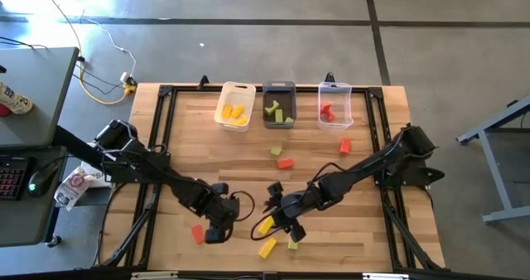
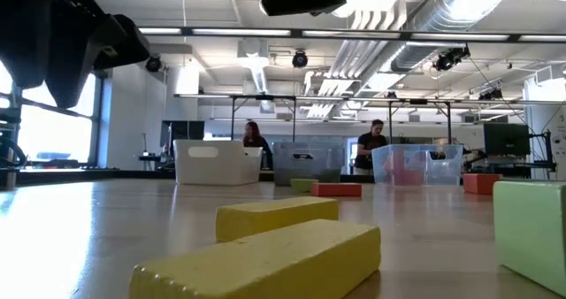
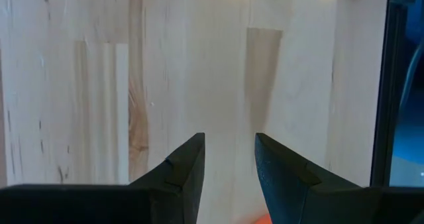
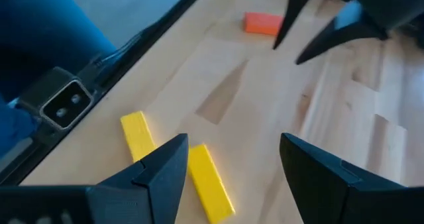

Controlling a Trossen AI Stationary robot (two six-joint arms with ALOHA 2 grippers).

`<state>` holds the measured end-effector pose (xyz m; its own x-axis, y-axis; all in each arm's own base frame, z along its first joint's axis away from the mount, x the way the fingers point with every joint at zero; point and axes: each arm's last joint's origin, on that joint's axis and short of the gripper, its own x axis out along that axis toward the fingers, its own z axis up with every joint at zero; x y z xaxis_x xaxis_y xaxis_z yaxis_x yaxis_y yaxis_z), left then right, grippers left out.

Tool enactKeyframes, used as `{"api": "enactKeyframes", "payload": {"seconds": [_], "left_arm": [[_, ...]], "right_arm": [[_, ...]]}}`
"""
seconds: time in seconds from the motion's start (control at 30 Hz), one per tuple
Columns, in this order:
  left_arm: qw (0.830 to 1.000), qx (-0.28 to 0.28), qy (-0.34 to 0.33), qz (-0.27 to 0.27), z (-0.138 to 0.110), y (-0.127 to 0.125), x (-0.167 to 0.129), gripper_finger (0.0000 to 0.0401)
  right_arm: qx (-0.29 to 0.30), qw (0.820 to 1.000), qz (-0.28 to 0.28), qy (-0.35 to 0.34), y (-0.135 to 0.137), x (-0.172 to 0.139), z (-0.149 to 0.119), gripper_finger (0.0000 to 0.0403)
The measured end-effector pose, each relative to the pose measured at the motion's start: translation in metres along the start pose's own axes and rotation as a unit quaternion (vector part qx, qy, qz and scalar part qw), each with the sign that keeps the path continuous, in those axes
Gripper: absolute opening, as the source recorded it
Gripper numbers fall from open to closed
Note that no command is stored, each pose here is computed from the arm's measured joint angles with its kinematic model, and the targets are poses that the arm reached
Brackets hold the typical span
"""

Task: Sort & place blocks by color
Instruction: Put the yellow block into the white bin

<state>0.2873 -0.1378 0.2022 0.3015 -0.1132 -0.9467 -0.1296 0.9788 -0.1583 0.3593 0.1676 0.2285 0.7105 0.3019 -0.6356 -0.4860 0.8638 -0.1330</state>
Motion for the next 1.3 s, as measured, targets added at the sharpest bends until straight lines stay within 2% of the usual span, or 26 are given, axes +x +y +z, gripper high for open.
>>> {"api": "enactKeyframes", "payload": {"seconds": [0.27,0.6,1.03,1.3], "left_arm": [[1.000,0.000,-0.001,-0.001,-0.001,-0.001,0.000,0.0117],[1.000,0.000,-0.001,-0.001,0.000,-0.001,0.000,0.0117],[1.000,0.000,-0.003,0.000,0.000,-0.001,0.000,0.0117],[1.000,0.001,-0.003,0.000,0.000,-0.001,0.000,0.0117]], "right_arm": [[-0.021,0.999,0.029,0.017,0.004,0.020,-0.011,0.0226],[-0.034,0.996,0.054,0.066,0.005,0.053,-0.037,0.0226],[-0.024,0.993,0.050,0.105,-0.006,0.076,-0.062,0.0226],[-0.003,0.991,0.077,0.114,-0.013,0.086,-0.073,0.0222]]}}
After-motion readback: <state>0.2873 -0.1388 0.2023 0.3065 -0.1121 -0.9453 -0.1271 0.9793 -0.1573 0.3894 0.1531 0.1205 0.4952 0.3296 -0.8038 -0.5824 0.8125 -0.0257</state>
